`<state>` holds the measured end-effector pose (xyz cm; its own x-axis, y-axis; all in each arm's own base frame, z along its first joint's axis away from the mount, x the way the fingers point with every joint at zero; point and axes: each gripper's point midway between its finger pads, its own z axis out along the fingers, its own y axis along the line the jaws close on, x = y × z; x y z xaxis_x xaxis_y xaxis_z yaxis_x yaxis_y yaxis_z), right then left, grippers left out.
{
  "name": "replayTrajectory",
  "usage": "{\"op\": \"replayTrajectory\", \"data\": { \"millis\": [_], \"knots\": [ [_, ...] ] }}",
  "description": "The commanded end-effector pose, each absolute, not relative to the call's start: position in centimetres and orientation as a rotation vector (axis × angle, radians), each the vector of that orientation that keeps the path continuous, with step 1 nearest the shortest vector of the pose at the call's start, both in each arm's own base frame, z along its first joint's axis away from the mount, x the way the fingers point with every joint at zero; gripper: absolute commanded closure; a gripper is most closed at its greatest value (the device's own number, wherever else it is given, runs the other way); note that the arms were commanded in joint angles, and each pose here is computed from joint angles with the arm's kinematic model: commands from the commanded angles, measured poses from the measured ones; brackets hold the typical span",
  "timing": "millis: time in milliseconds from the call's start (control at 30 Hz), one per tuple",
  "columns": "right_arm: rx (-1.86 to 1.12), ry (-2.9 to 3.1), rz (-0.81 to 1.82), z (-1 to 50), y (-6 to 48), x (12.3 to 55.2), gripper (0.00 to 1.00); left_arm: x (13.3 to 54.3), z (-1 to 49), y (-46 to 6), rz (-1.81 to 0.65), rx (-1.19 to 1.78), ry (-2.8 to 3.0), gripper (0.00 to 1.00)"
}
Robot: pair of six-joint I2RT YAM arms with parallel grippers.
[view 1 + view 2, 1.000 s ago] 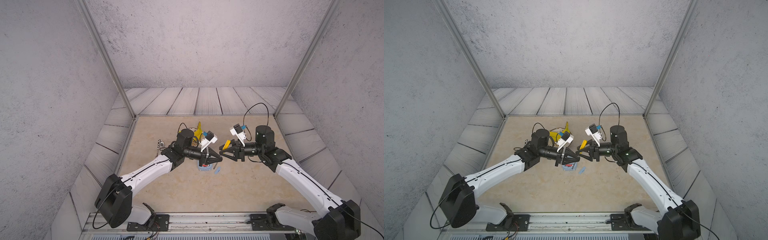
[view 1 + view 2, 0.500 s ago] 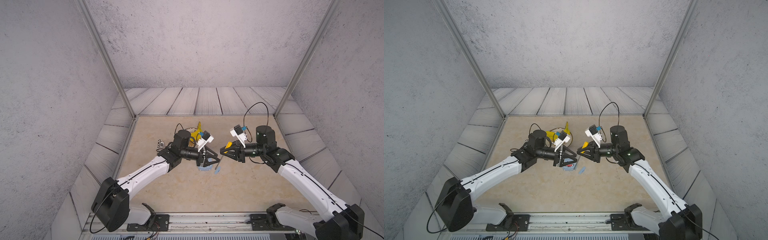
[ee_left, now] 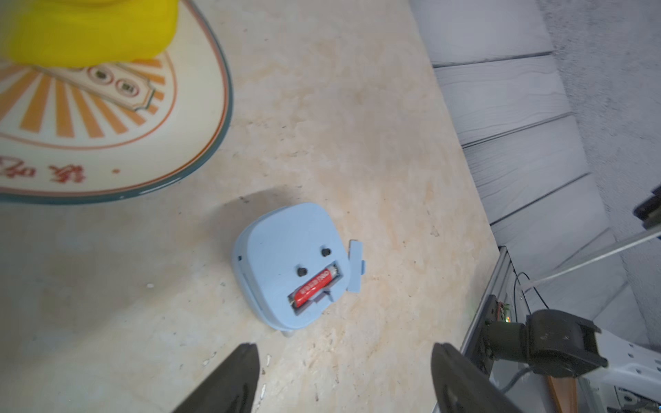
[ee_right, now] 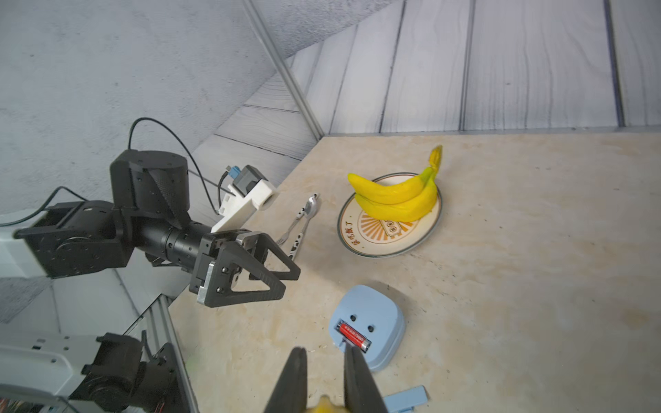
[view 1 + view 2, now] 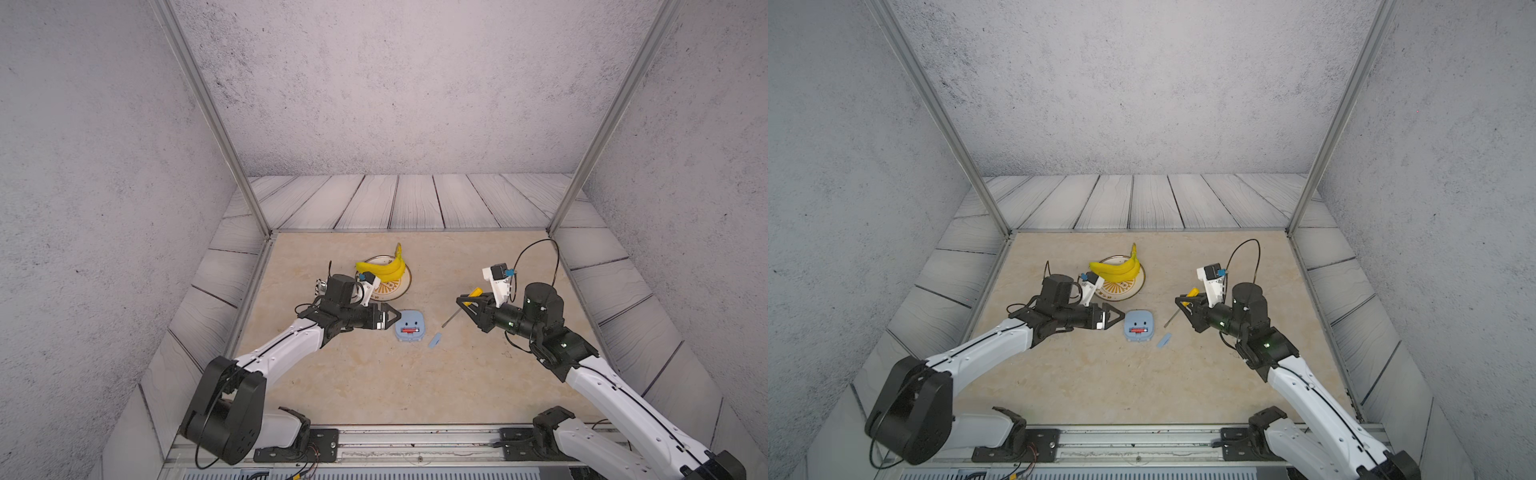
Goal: Remove the battery from the alarm
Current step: Adjust the alarm at the center of the board.
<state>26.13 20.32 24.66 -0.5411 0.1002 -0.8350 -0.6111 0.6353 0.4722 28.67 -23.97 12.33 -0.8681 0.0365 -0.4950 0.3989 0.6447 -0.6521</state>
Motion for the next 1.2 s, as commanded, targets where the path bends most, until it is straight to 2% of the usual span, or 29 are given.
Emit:
{"op": "replayTrajectory", "data": {
  "millis": [0, 333, 700, 1167],
  "knots": [
    [-0.271, 1.898, 0.948, 25.4, 19.5, 27.4, 1.0, 29.2, 10.2, -24.2, -1.121, 0.318, 2.492, 0.18],
    [-0.146, 1.971, 0.913, 21.2, 18.5, 28.0, 1.0, 30.1, 6.6, -27.8, -1.25, 0.395, 2.562, 0.25],
    [-0.104, 2.012, 0.915, 19.4, 18.9, 29.0, 1.0, 27.5, 5.0, -30.6, -1.305, 0.418, 2.613, 0.31],
    [-0.142, 2.046, 0.849, 18.1, 21.0, 31.6, 1.0, 27.6, 3.5, -29.7, -1.2, 0.274, 2.691, 0.33]
  ]
}}
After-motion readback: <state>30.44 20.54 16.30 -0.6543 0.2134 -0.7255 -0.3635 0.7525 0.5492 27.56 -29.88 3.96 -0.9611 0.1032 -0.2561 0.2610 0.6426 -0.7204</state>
